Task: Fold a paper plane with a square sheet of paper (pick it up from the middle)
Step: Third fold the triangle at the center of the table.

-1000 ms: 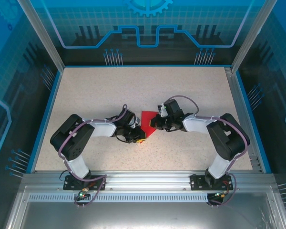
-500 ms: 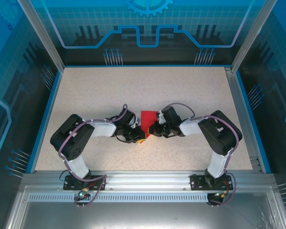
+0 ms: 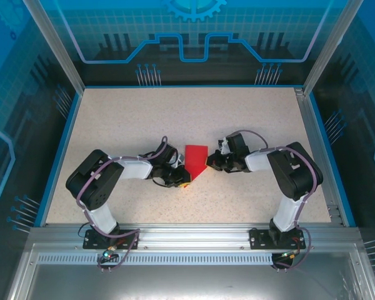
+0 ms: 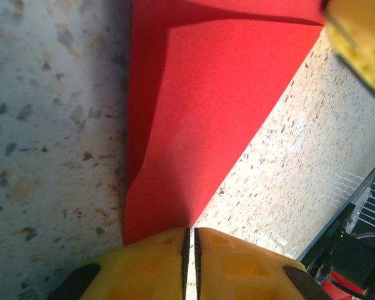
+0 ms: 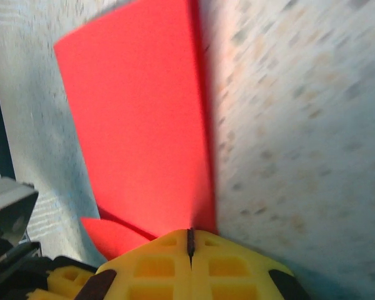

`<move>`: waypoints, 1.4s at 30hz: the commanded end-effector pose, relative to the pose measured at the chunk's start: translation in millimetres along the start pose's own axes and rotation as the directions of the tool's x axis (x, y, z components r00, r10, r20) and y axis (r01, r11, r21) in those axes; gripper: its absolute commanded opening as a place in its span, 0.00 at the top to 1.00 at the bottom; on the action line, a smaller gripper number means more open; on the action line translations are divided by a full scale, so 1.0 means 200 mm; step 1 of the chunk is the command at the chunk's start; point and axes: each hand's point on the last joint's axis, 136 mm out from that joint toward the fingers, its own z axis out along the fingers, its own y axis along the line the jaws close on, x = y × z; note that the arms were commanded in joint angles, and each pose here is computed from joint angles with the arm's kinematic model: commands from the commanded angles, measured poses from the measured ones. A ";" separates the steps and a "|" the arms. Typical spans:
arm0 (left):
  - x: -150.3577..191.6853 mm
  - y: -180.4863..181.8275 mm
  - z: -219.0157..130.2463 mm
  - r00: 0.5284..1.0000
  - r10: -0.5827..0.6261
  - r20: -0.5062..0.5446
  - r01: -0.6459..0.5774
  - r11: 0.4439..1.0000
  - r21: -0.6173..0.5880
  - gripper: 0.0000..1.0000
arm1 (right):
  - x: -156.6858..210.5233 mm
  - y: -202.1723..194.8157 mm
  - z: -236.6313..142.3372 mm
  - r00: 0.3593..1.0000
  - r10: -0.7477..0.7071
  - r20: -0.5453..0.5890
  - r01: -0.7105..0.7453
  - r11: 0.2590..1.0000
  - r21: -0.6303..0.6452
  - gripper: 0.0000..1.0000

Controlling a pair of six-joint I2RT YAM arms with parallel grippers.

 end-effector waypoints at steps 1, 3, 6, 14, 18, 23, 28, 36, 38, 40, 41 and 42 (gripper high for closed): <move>0.08 0.16 0.01 0.996 -0.068 -0.056 0.062 0.993 -0.104 0.84 | -0.07 -0.05 -0.05 0.998 -0.003 0.055 0.001 0.999 0.032 0.99; 0.09 0.15 0.01 0.996 -0.067 -0.060 0.061 0.993 -0.102 0.84 | -0.08 0.04 -0.07 0.998 -0.036 0.061 0.035 0.999 0.002 0.99; 0.08 0.14 0.01 0.996 -0.060 -0.059 0.055 0.994 -0.093 0.84 | -0.05 0.16 -0.09 0.995 -0.090 0.048 0.091 0.996 -0.019 0.98; 0.08 0.12 0.01 0.996 -0.054 -0.065 0.049 0.995 -0.082 0.84 | 0.16 0.28 0.06 0.987 -0.148 -0.065 0.145 0.988 -0.043 0.98; 0.08 0.12 0.01 0.996 -0.050 -0.070 0.044 0.996 -0.077 0.83 | 0.21 0.21 0.11 0.989 -0.110 -0.095 0.108 0.994 -0.024 1.00; 0.10 0.12 0.01 0.995 -0.042 -0.087 0.036 0.997 -0.074 0.83 | 0.28 0.04 0.15 0.988 -0.068 -0.136 0.077 0.995 0.063 1.00; 0.16 0.14 -0.02 0.992 -0.046 -0.115 0.036 0.996 -0.084 0.83 | 0.31 -0.07 0.15 0.989 -0.031 -0.147 0.048 0.992 0.117 1.00; 0.25 0.18 -0.05 0.987 -0.066 -0.149 0.052 0.994 -0.097 0.82 | 0.29 -0.08 0.14 0.989 -0.035 -0.144 0.054 0.990 0.128 1.00; 0.26 0.19 -0.06 0.985 -0.074 -0.154 0.058 0.993 -0.106 0.81 | 0.28 -0.07 0.14 0.989 -0.039 -0.142 0.058 0.990 0.128 1.00; 0.27 0.20 -0.07 0.985 -0.078 -0.155 0.060 0.991 -0.117 0.82 | 0.28 -0.05 0.14 0.989 -0.042 -0.141 0.059 0.991 0.118 1.00; 0.27 0.20 -0.08 0.986 -0.077 -0.150 0.059 0.991 -0.120 0.82 | 0.27 -0.05 0.14 0.989 -0.043 -0.143 0.059 0.992 0.112 1.00; 0.27 0.19 -0.09 0.987 -0.072 -0.142 0.056 0.992 -0.114 0.82 | 0.27 -0.03 0.14 0.989 -0.044 -0.143 0.059 0.993 0.104 1.00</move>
